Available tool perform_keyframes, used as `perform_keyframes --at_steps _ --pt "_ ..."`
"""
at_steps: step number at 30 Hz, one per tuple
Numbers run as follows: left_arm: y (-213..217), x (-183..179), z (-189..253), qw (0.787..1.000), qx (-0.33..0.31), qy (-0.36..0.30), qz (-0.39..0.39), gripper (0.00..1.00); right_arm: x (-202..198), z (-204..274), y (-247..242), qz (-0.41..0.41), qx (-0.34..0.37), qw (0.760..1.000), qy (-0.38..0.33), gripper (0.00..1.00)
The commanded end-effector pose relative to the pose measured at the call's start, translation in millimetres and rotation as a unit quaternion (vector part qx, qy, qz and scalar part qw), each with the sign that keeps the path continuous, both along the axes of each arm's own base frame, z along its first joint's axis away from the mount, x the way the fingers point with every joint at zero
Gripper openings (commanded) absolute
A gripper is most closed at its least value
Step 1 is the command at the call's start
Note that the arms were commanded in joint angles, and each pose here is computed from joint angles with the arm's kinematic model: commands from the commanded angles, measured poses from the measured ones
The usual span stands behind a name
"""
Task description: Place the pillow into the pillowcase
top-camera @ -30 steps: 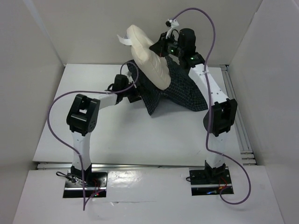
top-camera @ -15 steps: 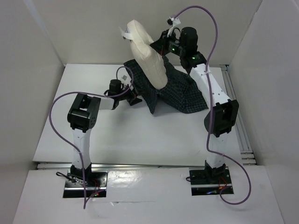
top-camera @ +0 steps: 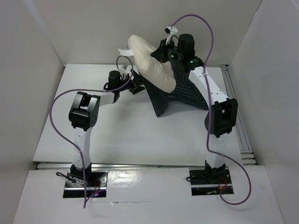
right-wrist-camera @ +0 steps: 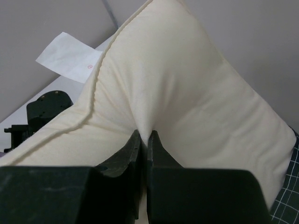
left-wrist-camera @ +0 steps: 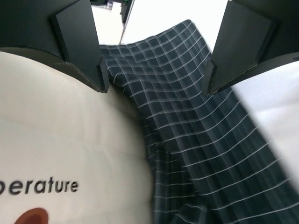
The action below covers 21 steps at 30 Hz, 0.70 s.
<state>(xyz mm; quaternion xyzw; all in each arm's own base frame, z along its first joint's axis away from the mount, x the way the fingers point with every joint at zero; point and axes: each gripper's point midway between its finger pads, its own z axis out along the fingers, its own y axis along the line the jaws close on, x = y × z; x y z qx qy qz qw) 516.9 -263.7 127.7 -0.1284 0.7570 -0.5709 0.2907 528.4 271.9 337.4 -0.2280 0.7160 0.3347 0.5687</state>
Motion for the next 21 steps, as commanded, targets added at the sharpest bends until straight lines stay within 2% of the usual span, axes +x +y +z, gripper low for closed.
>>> perform_keyframes --at_steps 1,5,9,11,14,21 --pt "-33.7 5.7 22.0 0.998 0.0 -0.048 -0.04 1.0 -17.0 85.0 -7.7 0.002 0.034 0.993 -0.111 0.0" --pt "-60.8 0.7 4.7 0.997 0.062 -0.023 -0.046 1.0 -16.1 89.4 -9.0 -0.004 0.038 0.993 -0.112 0.0" --pt "-57.9 -5.9 -6.7 0.998 0.058 -0.001 -0.039 0.99 -20.7 104.4 -10.5 -0.004 0.043 0.991 -0.126 0.0" --pt "-51.7 -8.3 -25.2 0.995 0.088 0.026 -0.03 0.97 -20.3 109.5 -11.8 -0.009 0.044 0.99 -0.131 0.0" --pt "-50.4 -6.8 -26.6 0.995 0.093 0.022 -0.026 0.96 -23.9 109.4 -6.1 0.0 0.045 0.99 -0.131 0.0" --pt "-94.7 1.3 -22.1 0.995 0.076 0.009 -0.06 0.94 -38.1 115.9 -3.1 0.01 0.048 0.989 -0.137 0.0"
